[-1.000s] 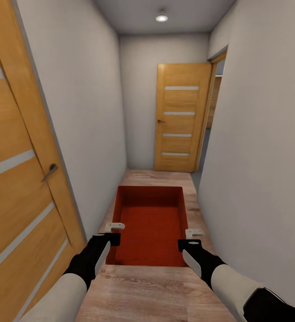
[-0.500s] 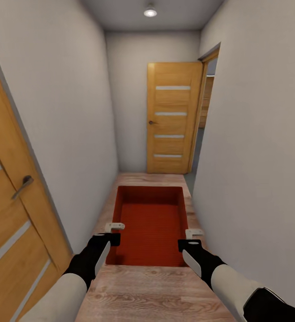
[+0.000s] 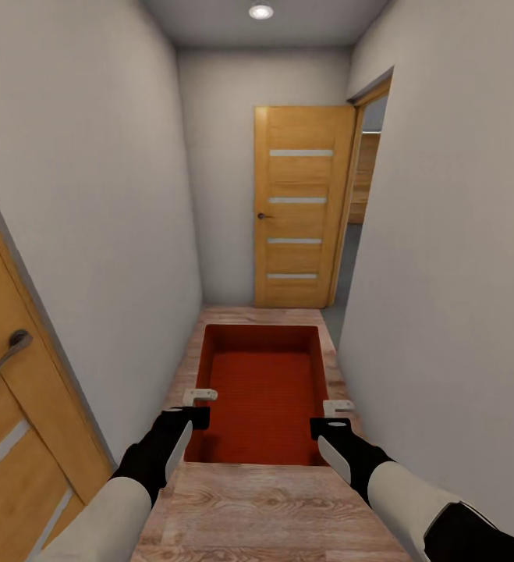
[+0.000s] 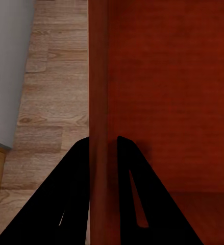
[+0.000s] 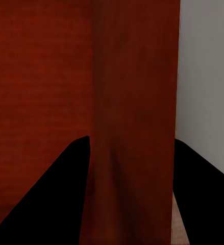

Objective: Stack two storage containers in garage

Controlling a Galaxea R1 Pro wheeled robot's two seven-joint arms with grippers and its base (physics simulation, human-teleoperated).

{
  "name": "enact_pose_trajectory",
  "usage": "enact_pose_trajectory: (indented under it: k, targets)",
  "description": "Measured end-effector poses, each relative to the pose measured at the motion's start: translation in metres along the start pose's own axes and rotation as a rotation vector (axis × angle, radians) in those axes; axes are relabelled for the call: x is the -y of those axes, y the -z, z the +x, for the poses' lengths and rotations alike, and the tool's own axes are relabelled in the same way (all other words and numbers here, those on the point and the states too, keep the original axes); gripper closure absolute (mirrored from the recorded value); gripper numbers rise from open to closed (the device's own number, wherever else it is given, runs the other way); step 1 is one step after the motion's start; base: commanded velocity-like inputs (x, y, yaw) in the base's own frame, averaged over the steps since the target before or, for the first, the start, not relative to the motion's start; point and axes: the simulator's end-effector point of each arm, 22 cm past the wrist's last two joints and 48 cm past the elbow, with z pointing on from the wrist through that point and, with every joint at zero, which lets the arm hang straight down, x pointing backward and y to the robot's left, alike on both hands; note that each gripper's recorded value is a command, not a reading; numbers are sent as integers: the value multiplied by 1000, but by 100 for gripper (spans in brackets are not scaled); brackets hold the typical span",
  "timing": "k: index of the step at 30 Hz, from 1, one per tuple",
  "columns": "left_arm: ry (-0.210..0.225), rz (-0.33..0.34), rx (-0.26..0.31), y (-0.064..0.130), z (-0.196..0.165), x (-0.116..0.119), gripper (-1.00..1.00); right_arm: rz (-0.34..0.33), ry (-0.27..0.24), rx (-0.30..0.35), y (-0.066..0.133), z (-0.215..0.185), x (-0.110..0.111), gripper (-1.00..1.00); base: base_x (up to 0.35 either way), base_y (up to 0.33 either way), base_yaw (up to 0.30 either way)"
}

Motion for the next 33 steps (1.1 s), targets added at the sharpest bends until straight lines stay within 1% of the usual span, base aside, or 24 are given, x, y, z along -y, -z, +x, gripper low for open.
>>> enact_pose_trajectory:
  k: [7,22,33]
  targets:
    - [0,0,0,0,0,0,100,0,0,0,0,0,0,100,322,141,-38]
    - [-3,-2,8,1,-3,0,100,-1,-6,7,0,-2,0,100,322,134,-220]
    - [-4,-2,8,1,-3,0,100,-1,-6,7,0,-1,0,100,322,118,-21]
